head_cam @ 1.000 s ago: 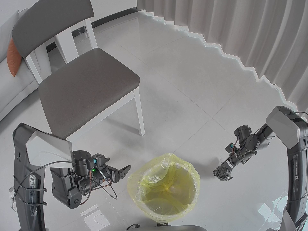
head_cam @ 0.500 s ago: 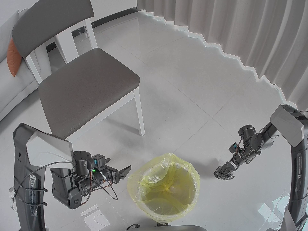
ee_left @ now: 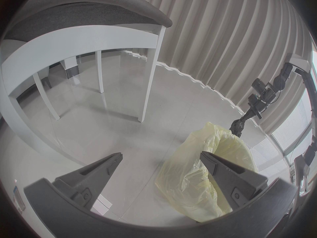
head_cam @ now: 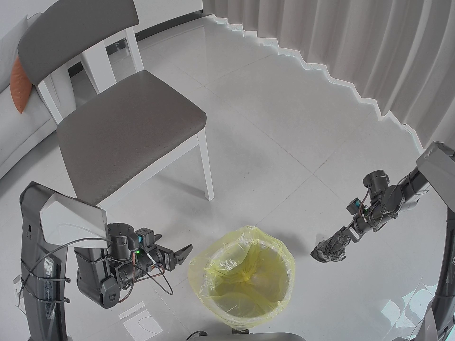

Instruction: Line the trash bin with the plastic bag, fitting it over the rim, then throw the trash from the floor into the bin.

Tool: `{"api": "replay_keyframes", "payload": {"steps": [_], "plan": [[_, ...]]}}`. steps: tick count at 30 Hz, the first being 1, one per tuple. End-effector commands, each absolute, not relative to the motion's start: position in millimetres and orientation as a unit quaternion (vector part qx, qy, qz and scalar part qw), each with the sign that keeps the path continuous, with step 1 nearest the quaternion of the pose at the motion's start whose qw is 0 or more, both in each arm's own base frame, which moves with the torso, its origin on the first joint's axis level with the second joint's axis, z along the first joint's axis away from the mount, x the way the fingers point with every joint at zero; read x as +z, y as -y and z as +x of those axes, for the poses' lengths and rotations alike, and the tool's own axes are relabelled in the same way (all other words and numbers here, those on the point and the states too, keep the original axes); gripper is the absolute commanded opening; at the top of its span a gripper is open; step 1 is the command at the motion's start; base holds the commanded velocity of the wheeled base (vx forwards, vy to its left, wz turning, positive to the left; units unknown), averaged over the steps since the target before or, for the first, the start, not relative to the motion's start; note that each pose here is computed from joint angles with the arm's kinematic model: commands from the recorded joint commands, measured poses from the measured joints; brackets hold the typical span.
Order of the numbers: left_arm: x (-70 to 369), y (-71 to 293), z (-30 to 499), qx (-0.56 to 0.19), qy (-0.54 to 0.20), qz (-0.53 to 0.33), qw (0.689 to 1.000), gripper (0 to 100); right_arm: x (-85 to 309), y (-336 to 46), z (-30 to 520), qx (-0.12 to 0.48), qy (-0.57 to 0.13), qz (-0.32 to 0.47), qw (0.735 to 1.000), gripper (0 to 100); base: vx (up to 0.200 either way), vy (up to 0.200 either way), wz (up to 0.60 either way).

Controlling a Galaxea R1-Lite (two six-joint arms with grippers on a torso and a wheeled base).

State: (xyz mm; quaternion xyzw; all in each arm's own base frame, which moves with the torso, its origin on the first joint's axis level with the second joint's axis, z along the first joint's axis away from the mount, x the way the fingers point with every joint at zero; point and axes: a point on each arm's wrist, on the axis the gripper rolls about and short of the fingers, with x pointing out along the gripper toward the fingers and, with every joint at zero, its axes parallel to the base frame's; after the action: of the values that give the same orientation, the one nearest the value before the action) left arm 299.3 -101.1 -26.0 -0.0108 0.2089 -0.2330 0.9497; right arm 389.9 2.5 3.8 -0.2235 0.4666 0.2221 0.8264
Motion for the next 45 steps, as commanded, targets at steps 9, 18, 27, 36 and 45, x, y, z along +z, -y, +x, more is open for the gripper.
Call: {"api": "replay_keyframes", "payload": {"steps": [9, 18, 27, 36, 45], "plan": [[-32, 96, 302, -0.218, -0.21, -0.011, 0.953, 100, 101, -45, 352, 0.262, -0.349, -0.291, 0.851, 0, 0.0, 0.0, 0.0], [-35, 91, 304, -0.21, -0.214, -0.013, 0.954, 100, 146, -79, 316, 0.301, -0.278, -0.324, 0.853, 0, 0.0, 0.0, 0.0], [-37, 92, 304, -0.208, -0.217, -0.012, 0.954, 100, 180, -116, 275, 0.356, -0.203, -0.352, 0.842, 0, 0.0, 0.0, 0.0], [-36, 91, 303, -0.199, -0.217, -0.011, 0.956, 100, 184, -152, 250, 0.413, -0.172, -0.365, 0.816, 0, 0.0, 0.0, 0.0], [-24, 90, 303, -0.197, -0.203, -0.021, 0.959, 100, 156, -176, 240, 0.456, -0.195, -0.373, 0.784, 0, 0.0, 0.0, 0.0]]}}
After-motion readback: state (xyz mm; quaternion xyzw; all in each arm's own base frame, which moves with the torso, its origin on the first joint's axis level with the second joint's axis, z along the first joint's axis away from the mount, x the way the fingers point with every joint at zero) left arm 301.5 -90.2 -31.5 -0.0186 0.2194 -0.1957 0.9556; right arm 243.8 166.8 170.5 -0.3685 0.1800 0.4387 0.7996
